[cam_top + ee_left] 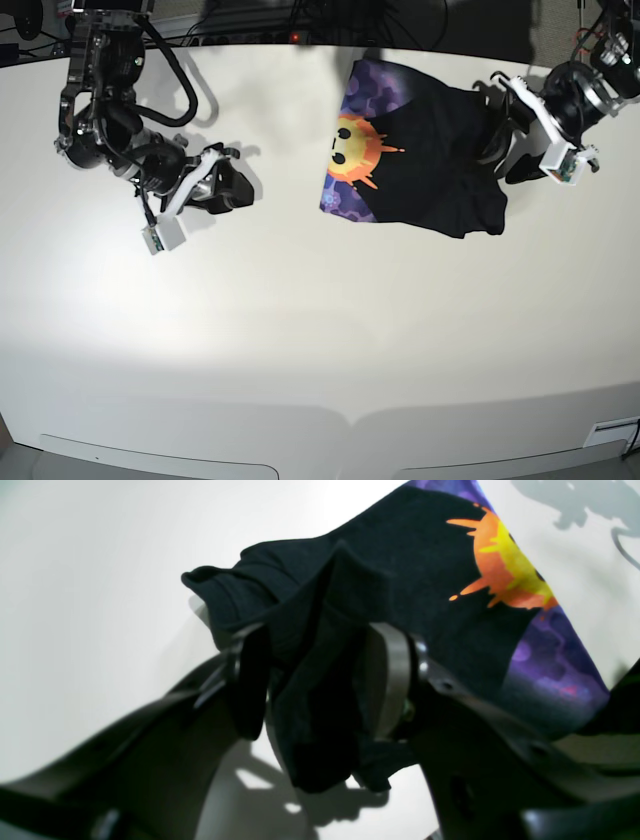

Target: Fold the T-shirt properly

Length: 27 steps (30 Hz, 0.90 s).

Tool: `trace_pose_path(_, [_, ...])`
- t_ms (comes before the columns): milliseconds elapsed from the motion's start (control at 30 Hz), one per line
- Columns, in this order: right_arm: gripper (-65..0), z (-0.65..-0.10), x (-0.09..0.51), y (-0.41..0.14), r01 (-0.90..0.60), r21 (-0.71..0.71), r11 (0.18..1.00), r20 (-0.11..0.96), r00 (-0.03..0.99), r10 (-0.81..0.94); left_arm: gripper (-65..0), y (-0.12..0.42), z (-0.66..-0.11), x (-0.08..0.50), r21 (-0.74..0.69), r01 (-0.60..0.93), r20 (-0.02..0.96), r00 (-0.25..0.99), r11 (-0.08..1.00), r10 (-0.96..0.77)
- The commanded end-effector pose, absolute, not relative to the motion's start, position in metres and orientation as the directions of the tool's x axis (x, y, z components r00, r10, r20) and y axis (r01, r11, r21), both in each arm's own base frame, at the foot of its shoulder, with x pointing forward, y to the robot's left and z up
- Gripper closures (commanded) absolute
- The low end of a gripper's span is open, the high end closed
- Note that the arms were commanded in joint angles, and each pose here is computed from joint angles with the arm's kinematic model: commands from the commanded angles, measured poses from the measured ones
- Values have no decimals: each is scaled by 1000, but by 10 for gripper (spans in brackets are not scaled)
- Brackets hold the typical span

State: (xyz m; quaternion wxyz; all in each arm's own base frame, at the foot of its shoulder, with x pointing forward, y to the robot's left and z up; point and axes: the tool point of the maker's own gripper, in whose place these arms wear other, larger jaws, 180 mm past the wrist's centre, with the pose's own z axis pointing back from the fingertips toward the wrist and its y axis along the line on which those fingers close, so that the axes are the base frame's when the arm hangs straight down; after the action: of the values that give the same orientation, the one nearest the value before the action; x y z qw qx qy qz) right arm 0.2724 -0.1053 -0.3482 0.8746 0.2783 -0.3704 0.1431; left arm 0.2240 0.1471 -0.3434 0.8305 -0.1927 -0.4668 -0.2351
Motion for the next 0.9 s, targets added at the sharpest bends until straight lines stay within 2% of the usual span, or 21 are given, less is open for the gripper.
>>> trace_pose_path(0, [-220, -333, 280, -104, -478, 372, 795, 765, 643, 29, -290, 144, -333, 227, -106, 576, 888, 422, 811, -184])
trace_pose_path(167, [-220, -333, 280, -104, -478, 372, 795, 765, 643, 29, -288, 137, -337, 226, -109, 564, 888, 425, 819, -174])
trace_pose_path(233, [-220, -333, 280, -104, -478, 372, 795, 765, 643, 29, -256, 136, -339, 226, -109, 561, 887, 428, 821, -175])
trace_pose_path(333, [-220, -334, 280, -104, -478, 372, 796, 765, 644, 30, -159, 135, -340, 226, -109, 559, 887, 428, 822, -174])
trace_pose_path(400, [-220, -334, 280, -104, -478, 372, 795, 765, 643, 29, -36, 135, -340, 226, -109, 559, 886, 429, 822, -174])
trace_pose_path(433, [-220, -334, 280, -104, -478, 372, 796, 765, 643, 29, 0, 135, -340, 226, -109, 559, 887, 429, 822, -174])
trace_pose_path(567, [-220, -334, 280, -104, -478, 372, 796, 765, 643, 29, 0, 136, -350, 219, -127, 556, 854, 483, 821, -195])
trace_pose_path(733, [-220, -333, 280, -104, -478, 372, 795, 765, 643, 29, 0, 146, -374, 190, -247, 507, 716, 669, 826, -197])
trace_pose_path(867, [-220, -333, 280, -104, -478, 372, 795, 765, 643, 29, 0, 173, -371, 180, -261, 425, 708, 695, 867, -127])
